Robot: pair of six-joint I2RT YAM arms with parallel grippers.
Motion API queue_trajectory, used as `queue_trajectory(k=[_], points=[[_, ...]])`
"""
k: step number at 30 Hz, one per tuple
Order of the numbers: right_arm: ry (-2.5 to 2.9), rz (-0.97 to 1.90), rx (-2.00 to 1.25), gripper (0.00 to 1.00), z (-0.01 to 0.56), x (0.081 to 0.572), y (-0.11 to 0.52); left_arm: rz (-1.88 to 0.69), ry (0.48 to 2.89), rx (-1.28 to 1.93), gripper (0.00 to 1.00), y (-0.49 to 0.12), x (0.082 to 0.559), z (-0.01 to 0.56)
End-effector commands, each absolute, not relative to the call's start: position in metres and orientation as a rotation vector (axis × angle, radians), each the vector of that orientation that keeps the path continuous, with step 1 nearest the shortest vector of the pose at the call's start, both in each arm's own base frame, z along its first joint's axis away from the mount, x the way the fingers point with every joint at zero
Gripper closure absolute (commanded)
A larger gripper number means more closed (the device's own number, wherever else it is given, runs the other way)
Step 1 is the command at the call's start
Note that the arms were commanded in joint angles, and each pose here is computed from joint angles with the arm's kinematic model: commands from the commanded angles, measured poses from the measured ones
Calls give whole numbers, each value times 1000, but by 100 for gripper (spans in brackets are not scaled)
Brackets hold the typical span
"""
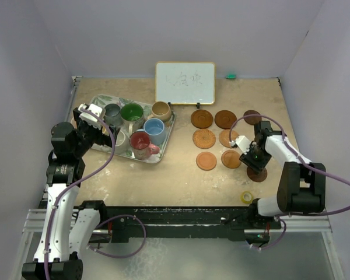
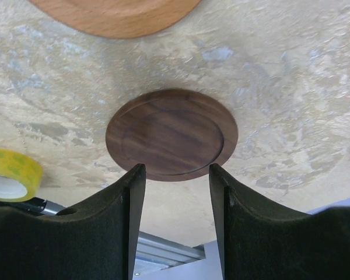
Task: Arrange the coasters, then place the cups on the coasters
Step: Move the cup to the center of the board.
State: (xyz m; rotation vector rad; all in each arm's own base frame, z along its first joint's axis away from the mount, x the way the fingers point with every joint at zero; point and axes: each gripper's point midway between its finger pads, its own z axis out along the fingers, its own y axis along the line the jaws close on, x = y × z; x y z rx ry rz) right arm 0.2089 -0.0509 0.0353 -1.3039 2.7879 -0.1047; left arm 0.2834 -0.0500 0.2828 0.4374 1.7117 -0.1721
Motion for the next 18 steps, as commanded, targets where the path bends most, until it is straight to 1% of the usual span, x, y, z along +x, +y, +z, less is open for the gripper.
queue_trajectory(k=[1, 10, 18], points=[[2723, -127, -1291, 49, 40, 235, -49, -171, 1658, 442, 1, -51, 284, 294], [2774, -114, -1326, 50, 21, 230, -46, -169, 1660, 446, 1, -51, 286, 293], [2788, -90, -1443, 50, 13, 217, -28, -167, 1661, 450, 1, -51, 286, 291]])
